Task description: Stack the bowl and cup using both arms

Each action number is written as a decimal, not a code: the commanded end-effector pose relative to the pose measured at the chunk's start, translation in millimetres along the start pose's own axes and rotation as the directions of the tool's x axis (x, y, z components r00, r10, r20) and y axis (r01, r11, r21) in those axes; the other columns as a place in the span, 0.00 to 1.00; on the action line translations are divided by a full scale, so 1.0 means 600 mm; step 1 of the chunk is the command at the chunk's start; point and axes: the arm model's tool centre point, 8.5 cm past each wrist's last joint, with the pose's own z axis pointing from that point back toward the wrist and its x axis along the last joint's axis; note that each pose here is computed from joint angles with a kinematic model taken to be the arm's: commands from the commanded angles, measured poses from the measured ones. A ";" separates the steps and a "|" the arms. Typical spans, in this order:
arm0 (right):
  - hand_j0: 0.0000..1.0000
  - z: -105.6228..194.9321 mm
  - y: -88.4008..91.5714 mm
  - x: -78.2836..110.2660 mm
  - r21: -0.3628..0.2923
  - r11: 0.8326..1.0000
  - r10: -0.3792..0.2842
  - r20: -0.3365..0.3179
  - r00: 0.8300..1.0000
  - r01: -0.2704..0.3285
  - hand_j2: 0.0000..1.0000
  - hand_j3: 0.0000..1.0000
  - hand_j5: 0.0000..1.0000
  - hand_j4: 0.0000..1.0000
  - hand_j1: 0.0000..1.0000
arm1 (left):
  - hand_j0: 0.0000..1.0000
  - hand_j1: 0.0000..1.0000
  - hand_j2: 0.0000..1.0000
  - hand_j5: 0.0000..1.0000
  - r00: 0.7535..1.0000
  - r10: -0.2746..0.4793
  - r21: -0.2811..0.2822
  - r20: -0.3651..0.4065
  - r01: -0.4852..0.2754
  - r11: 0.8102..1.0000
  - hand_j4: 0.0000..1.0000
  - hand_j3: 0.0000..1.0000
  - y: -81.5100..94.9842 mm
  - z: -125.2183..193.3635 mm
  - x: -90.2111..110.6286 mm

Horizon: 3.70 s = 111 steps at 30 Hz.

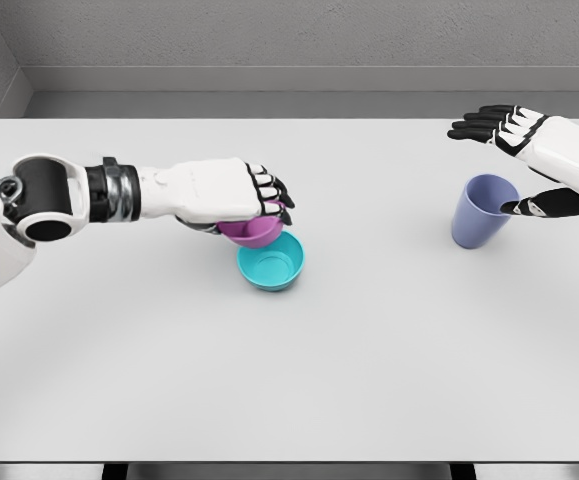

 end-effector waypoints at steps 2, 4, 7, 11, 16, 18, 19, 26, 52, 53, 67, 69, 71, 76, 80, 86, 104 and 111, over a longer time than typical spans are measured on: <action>1.00 0.000 -0.001 0.000 -0.003 1.000 -0.005 -0.001 1.000 0.005 1.00 1.00 1.00 1.00 1.00 | 0.72 0.72 0.72 0.72 0.999 0.006 -0.011 0.054 -0.005 1.000 0.72 0.72 -0.008 -0.028 0.025; 1.00 0.000 -0.001 0.000 -0.003 1.000 -0.005 -0.001 1.000 0.005 1.00 1.00 1.00 1.00 1.00 | 0.72 0.72 0.72 0.72 0.997 -0.004 -0.029 0.078 0.007 1.000 0.72 0.72 -0.010 -0.039 0.034; 1.00 0.000 -0.001 0.000 -0.003 1.000 -0.005 -0.001 1.000 0.005 1.00 1.00 1.00 1.00 1.00 | 0.73 0.73 0.73 0.73 0.995 -0.011 -0.032 0.104 0.014 0.999 0.73 0.73 -0.007 -0.054 0.044; 1.00 0.000 -0.001 0.000 -0.003 1.000 -0.005 -0.001 1.000 0.005 1.00 1.00 1.00 1.00 1.00 | 0.73 0.73 0.73 0.73 0.994 -0.011 -0.042 0.106 0.016 0.999 0.73 0.73 -0.012 -0.053 0.046; 1.00 0.001 0.000 0.000 -0.002 1.000 -0.006 -0.001 1.000 0.006 1.00 1.00 1.00 1.00 1.00 | 0.73 0.73 0.73 0.73 0.995 -0.013 -0.051 0.099 0.018 0.999 0.73 0.73 -0.015 -0.047 0.042; 1.00 0.001 0.000 0.000 -0.002 1.000 -0.006 -0.001 1.000 0.006 1.00 1.00 1.00 1.00 1.00 | 0.73 0.73 0.73 0.73 0.995 -0.013 -0.053 0.099 0.018 0.998 0.73 0.73 -0.016 -0.046 0.042; 1.00 0.001 0.000 0.000 -0.002 1.000 -0.006 -0.001 1.000 0.006 1.00 1.00 1.00 1.00 1.00 | 0.73 0.73 0.73 0.73 0.995 -0.012 -0.054 0.098 0.017 0.998 0.73 0.73 -0.017 -0.046 0.042; 1.00 0.001 0.001 0.000 -0.001 1.000 -0.007 -0.001 1.000 0.007 1.00 1.00 1.00 1.00 1.00 | 0.74 0.74 0.74 0.74 0.996 -0.013 -0.066 0.089 0.019 0.998 0.74 0.74 -0.021 -0.039 0.038; 1.00 0.002 0.005 0.000 0.000 1.000 -0.014 -0.002 1.000 0.014 1.00 1.00 1.00 1.00 1.00 | 1.00 1.00 1.00 1.00 0.978 0.099 -0.050 -0.182 -0.110 0.993 1.00 1.00 -0.043 0.187 -0.072; 1.00 0.000 0.003 0.002 -0.004 1.000 -0.011 0.002 1.000 0.011 1.00 1.00 1.00 1.00 1.00 | 1.00 1.00 1.00 1.00 0.973 0.106 -0.035 -0.204 -0.115 0.993 1.00 1.00 -0.046 0.198 -0.080; 1.00 -0.024 -0.010 -0.018 0.278 0.960 0.024 -0.045 0.999 -0.011 1.00 1.00 1.00 1.00 1.00 | 1.00 1.00 1.00 1.00 0.906 0.235 0.002 -0.353 -0.250 0.968 1.00 1.00 -0.105 0.301 -0.110; 1.00 -0.037 -0.033 -0.020 0.247 0.969 0.035 -0.060 0.998 -0.019 1.00 1.00 1.00 1.00 1.00 | 1.00 1.00 1.00 1.00 0.907 0.236 -0.001 -0.350 -0.252 0.968 1.00 1.00 -0.107 0.298 -0.109; 1.00 -0.050 -0.045 -0.026 0.219 0.976 0.023 -0.089 0.996 -0.003 1.00 1.00 1.00 1.00 1.00 | 1.00 1.00 1.00 1.00 0.906 0.235 -0.001 -0.352 -0.252 0.968 1.00 1.00 -0.106 0.300 -0.110; 1.00 -0.015 -0.024 -0.092 0.220 0.971 -0.040 -0.227 0.973 0.092 1.00 1.00 1.00 1.00 1.00 | 1.00 1.00 1.00 1.00 0.905 0.236 -0.003 -0.353 -0.253 0.967 1.00 1.00 -0.108 0.301 -0.110; 1.00 -0.009 -0.009 -0.104 0.235 0.965 -0.056 -0.249 0.967 0.117 1.00 1.00 1.00 1.00 1.00 | 1.00 1.00 1.00 1.00 0.906 0.236 -0.004 -0.350 -0.254 0.967 1.00 1.00 -0.108 0.299 -0.109; 1.00 -0.035 0.025 -0.093 0.288 0.948 -0.074 -0.213 0.974 0.135 1.00 1.00 1.00 1.00 1.00 | 1.00 1.00 1.00 1.00 0.908 0.231 -0.013 -0.350 -0.252 0.968 1.00 1.00 -0.110 0.297 -0.108; 1.00 -0.043 0.084 -0.139 0.346 0.911 -0.123 -0.294 0.948 0.226 1.00 1.00 1.00 1.00 1.00 | 1.00 1.00 1.00 1.00 0.910 0.224 -0.027 -0.349 -0.248 0.968 1.00 1.00 -0.111 0.294 -0.108; 1.00 -0.048 0.105 -0.140 0.366 0.898 -0.136 -0.298 0.945 0.245 1.00 1.00 1.00 1.00 1.00 | 1.00 1.00 1.00 1.00 0.911 0.223 -0.028 -0.348 -0.248 0.968 1.00 1.00 -0.112 0.292 -0.107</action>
